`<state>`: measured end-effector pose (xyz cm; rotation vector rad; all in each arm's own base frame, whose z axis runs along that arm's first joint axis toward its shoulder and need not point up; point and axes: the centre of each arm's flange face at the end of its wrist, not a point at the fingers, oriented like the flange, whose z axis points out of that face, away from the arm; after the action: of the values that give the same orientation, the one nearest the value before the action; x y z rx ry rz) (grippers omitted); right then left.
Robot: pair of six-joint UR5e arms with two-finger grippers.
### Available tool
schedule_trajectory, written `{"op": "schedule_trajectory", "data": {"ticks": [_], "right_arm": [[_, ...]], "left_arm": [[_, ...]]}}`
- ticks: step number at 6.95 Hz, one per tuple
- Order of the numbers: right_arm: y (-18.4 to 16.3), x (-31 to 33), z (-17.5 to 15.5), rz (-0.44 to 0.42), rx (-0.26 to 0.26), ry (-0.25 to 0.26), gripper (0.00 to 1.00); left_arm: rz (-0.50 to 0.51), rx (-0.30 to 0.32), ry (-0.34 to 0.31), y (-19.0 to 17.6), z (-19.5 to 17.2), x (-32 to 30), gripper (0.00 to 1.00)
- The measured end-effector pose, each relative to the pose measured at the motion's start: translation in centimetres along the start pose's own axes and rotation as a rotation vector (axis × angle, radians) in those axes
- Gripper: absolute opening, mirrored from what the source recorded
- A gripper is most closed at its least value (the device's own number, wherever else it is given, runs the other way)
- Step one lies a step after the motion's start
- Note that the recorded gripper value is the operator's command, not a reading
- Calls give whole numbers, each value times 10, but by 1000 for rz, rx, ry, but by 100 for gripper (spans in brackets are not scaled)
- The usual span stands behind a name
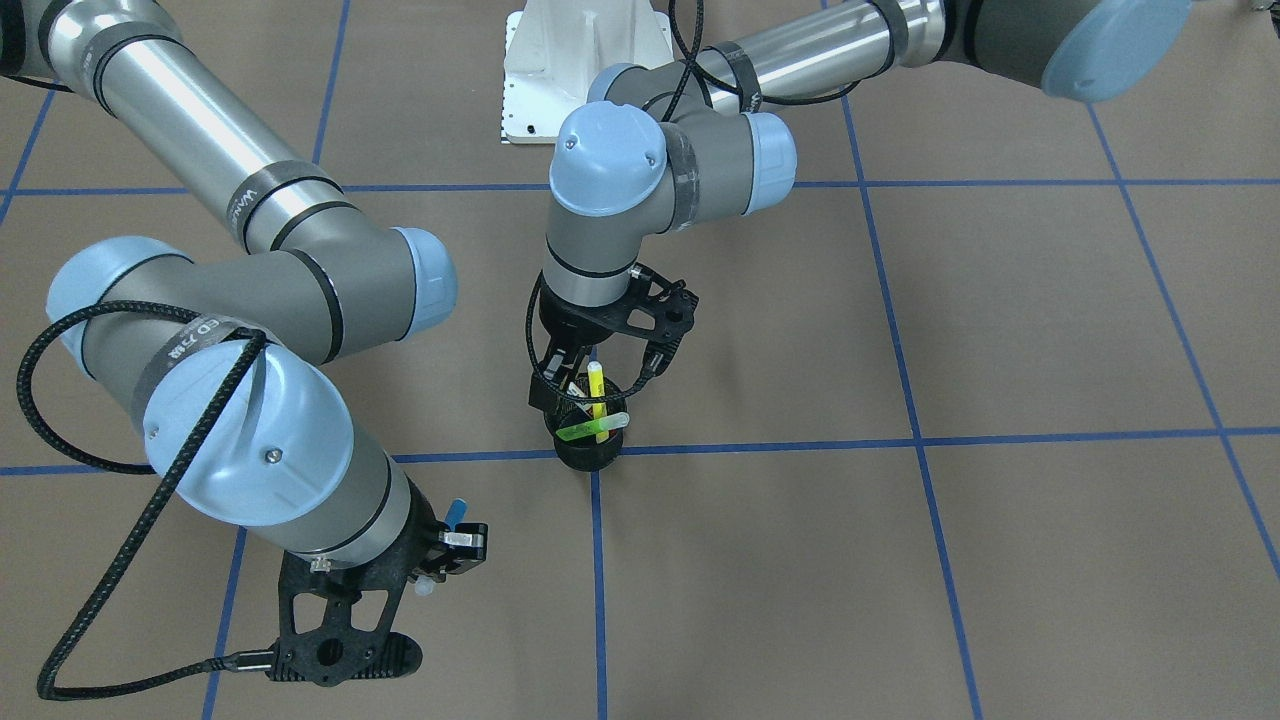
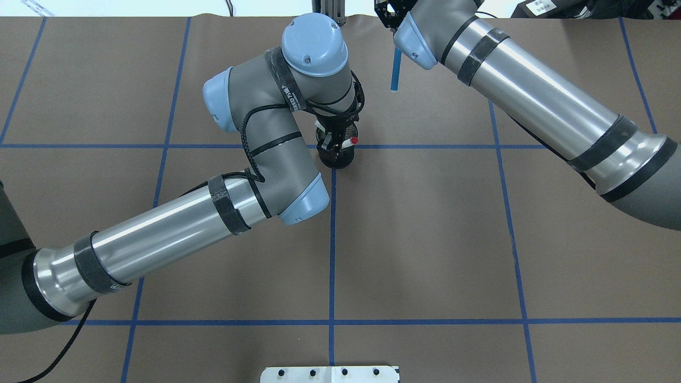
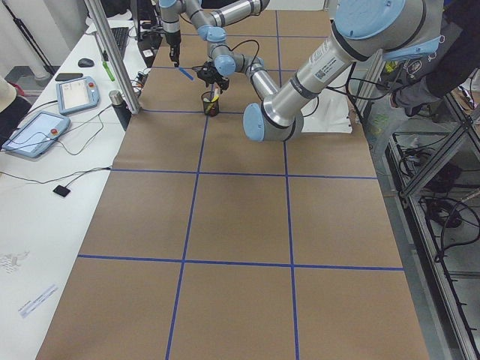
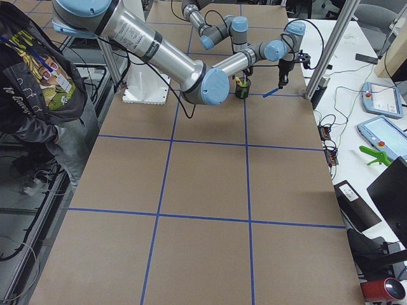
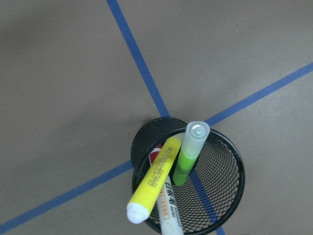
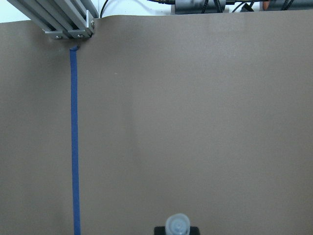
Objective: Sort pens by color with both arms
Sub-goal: 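Set the blue marker down beyond the cup while the left gripper lowers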
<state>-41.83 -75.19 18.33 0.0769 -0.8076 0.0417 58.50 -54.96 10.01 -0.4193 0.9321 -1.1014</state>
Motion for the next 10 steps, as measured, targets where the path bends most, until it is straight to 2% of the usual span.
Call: {"op": "schedule_trajectory", "data": {"ticks": [2,3,4,5,6,8,10], "right_arm": [[8,-19,12,-20,11,-6,21],[12,-27,14,-23,10,-9,21],[14,-31,17,-26,10,-7,29],[16,-33,19,-28,10,-4,65],[17,-33,21,-25,15,3,78],[14,-29,21,-12,35,20,82],[3,-17,5,3,60,18,99]], "left_arm": [[-9,-2,-5,6,5,-3,55],[-8,-4,-8,10,7,-6,45],[-6,-6,-11,13,8,-8,37],[-4,-7,-13,15,9,-10,30],[-3,-9,-13,16,9,-11,22],[1,-13,-9,17,5,-11,20],[14,-24,5,18,-5,-11,19]]}}
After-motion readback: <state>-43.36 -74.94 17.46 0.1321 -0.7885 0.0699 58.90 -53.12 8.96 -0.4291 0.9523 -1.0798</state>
